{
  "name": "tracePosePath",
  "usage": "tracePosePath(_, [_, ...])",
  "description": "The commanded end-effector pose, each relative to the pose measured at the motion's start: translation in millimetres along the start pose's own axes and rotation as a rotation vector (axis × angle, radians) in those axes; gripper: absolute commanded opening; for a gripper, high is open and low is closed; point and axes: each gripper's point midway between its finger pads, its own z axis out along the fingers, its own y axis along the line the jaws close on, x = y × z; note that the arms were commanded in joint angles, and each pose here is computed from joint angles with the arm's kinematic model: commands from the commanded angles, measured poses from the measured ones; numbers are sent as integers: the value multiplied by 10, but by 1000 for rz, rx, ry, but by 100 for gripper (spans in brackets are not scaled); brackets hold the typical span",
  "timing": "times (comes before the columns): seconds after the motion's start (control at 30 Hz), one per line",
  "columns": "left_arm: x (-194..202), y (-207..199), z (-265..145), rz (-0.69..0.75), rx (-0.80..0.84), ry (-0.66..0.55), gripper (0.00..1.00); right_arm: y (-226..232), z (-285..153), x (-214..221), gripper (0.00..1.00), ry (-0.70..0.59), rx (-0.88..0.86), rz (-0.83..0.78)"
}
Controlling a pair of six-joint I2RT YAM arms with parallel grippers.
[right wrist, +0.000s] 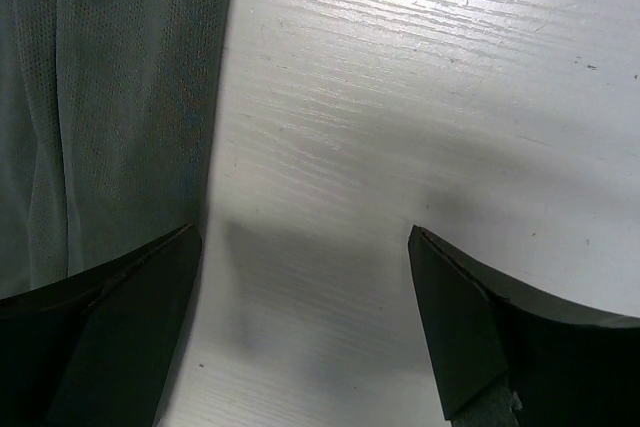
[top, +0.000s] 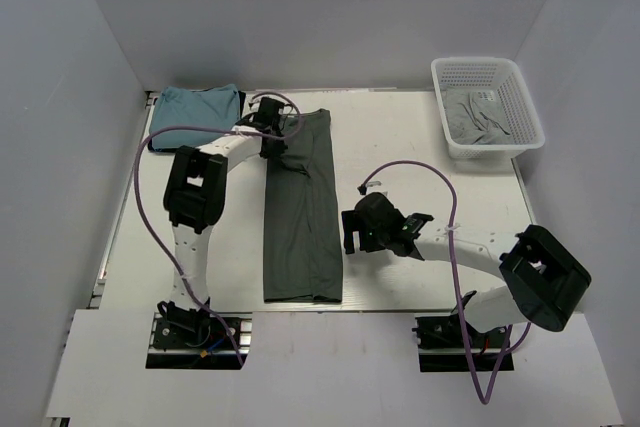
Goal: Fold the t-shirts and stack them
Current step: Rotate the tshirt 90 degrees
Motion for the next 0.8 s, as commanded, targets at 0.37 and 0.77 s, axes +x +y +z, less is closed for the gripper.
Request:
tracePosePath(0.37, [-443,165,-814,-62,-116,-56,100,547,-439,-180,90,-56,-303,29])
tracePosePath(0.77, [1268,418,-1929,-174,256,207,100,915,-673,480,90,174,-490,60])
